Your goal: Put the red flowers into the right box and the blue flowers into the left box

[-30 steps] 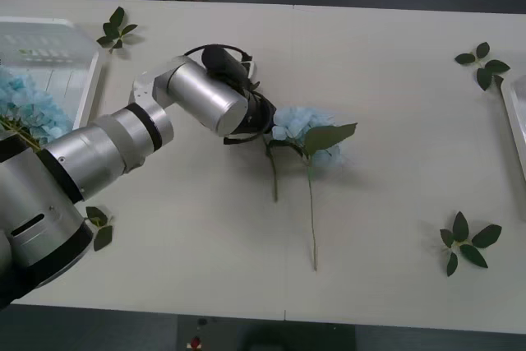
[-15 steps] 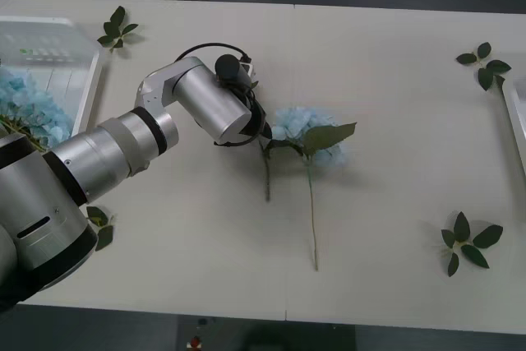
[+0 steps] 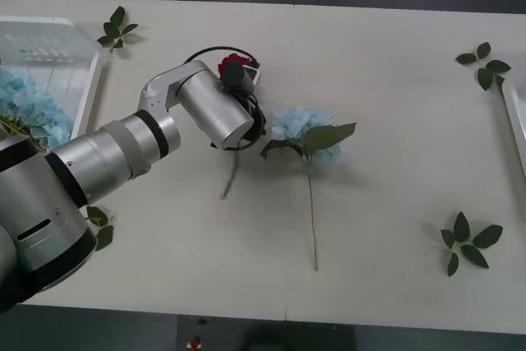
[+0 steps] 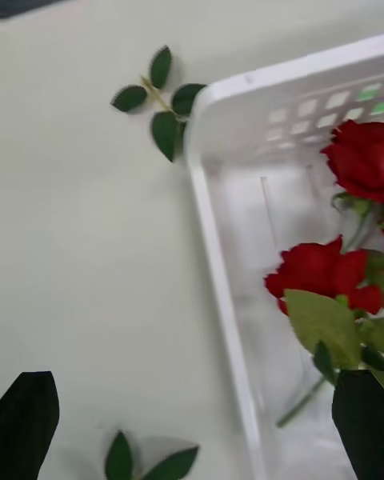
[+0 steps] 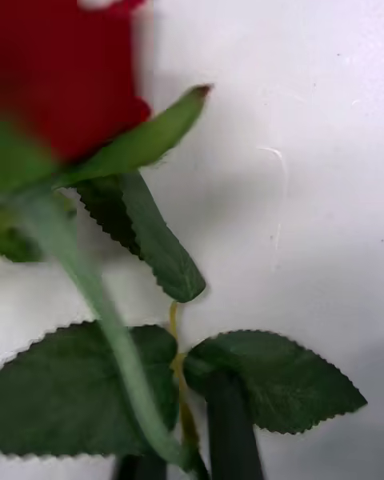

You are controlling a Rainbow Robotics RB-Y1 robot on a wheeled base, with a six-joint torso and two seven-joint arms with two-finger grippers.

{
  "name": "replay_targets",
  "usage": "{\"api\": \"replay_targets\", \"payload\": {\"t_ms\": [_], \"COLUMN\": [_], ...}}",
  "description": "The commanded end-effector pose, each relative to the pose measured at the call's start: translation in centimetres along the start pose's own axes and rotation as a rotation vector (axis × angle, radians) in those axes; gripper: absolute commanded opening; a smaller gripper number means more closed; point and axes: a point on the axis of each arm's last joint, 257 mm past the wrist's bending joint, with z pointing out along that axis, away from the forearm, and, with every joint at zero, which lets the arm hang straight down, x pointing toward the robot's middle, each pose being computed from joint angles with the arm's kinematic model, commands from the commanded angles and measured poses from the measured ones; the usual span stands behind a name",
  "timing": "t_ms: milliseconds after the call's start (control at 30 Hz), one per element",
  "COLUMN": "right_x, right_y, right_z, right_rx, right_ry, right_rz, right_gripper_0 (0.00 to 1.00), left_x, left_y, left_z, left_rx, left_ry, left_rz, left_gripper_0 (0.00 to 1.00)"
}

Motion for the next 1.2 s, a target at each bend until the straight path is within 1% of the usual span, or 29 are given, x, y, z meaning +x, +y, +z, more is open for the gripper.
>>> {"api": "replay_targets", "payload": {"t_ms": [33, 167, 367, 433, 567, 633, 700, 733, 800, 933, 967, 1033, 1100, 1200], "right_x": [-0.5, -0.3, 0.9, 1.6, 3.3, 3.8, 4.4, 4.5, 5.1, 6.1, 6.2, 6.6, 6.6, 6.9], "right_y": [3.3, 6.4, 9.7, 10.5, 12.6, 13.4, 14.1, 14.3, 15.2, 16.4, 16.6, 17.7, 18.4, 20.2], "right_z": [-0.5, -0.6, -0.3, -0.2, -0.1, -0.2, -0.5, -0.6, -0.7, -0.8, -0.8, -0.6, -0.7, -0.8], "right_rx": [-0.080, -0.185, -0.300, -0.320, -0.345, -0.341, -0.321, -0.318, -0.331, -0.403, -0.415, -0.461, -0.489, -0.560], "right_ry": [-0.041, -0.057, -0.060, -0.047, -0.001, 0.018, 0.035, 0.036, 0.031, -0.001, -0.011, -0.040, -0.062, -0.103], "right_rz": [-0.069, -0.109, -0.235, -0.266, -0.385, -0.446, -0.527, -0.544, -0.601, -0.644, -0.649, -0.672, -0.680, -0.673], "right_gripper_0": [1.00, 1.00, 1.00, 1.00, 1.00, 1.00, 1.00, 1.00, 1.00, 1.00, 1.00, 1.00, 1.00, 1.00], "left_x": [1.4, 1.5, 1.2, 0.7, -2.0, -3.1, -3.7, -3.7, -3.3, -2.5, -2.3, -2.6, -3.2, -5.6], "left_y": [1.6, 1.6, 2.2, 2.3, 1.2, 0.5, 1.6, 1.9, 2.9, 5.6, 6.1, 7.2, 7.4, 7.7], "left_z": [0.4, 0.4, 0.3, -0.1, -2.6, -4.3, -7.3, -8.1, -11.3, -16.9, -17.5, -19.9, -21.3, -24.3], "left_rx": [-0.025, -0.025, -0.032, -0.026, 0.056, 0.100, 0.133, 0.138, 0.168, 0.199, 0.199, 0.213, 0.227, 0.261], "left_ry": [0.025, 0.027, 0.019, 0.005, -0.055, -0.079, -0.113, -0.121, -0.147, -0.176, -0.178, -0.201, -0.219, -0.302], "left_rz": [0.079, 0.083, 0.088, 0.084, 0.050, 0.032, 0.015, 0.015, -0.003, -0.038, -0.037, -0.005, 0.033, 0.128], "left_gripper_0": [0.00, 0.00, 0.00, 0.00, 0.00, 0.00, 0.00, 0.00, 0.00, 0.00, 0.00, 0.00, 0.00, 0.00]}}
